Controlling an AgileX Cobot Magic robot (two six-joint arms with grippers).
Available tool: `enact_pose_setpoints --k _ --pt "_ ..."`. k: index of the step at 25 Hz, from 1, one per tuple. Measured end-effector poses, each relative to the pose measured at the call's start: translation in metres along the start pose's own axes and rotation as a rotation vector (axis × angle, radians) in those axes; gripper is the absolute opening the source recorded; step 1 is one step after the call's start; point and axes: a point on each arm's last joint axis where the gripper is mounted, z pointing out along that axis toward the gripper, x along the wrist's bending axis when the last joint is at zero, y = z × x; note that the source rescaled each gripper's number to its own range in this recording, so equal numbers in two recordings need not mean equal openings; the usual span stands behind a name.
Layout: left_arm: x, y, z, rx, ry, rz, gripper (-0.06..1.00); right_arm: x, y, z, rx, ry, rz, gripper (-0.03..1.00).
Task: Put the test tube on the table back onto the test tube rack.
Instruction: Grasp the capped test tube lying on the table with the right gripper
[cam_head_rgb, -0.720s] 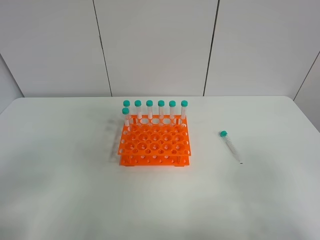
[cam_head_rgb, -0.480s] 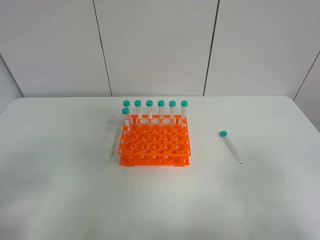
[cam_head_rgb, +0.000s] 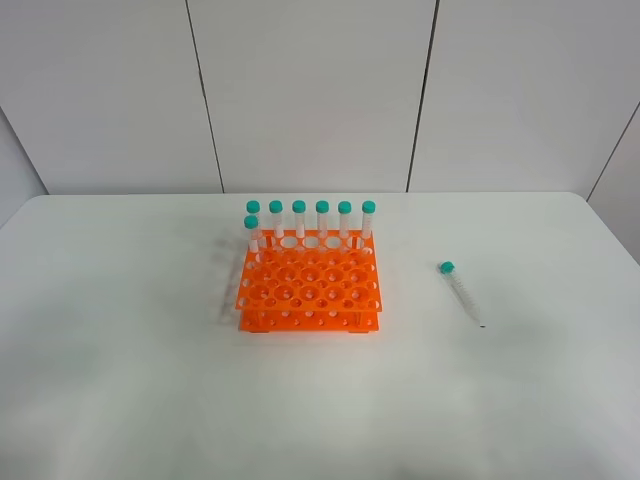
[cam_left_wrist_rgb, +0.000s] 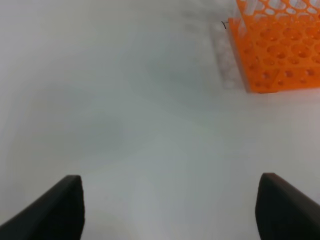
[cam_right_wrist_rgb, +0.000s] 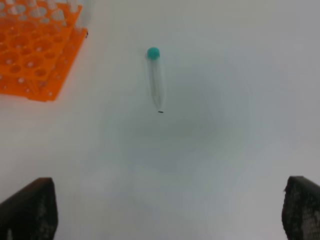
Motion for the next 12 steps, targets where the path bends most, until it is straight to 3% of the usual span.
enact_pose_setpoints --k 5,12 --pt "0.000 0.000 0.000 0.000 0.000 0.000 1.00 -0.004 0.049 0.029 0.159 0.012 0.024 1.00" --pt "0.000 0.000 0.000 0.000 0.000 0.000 1.00 -0.011 0.122 0.101 0.399 0.034 0.057 1.00"
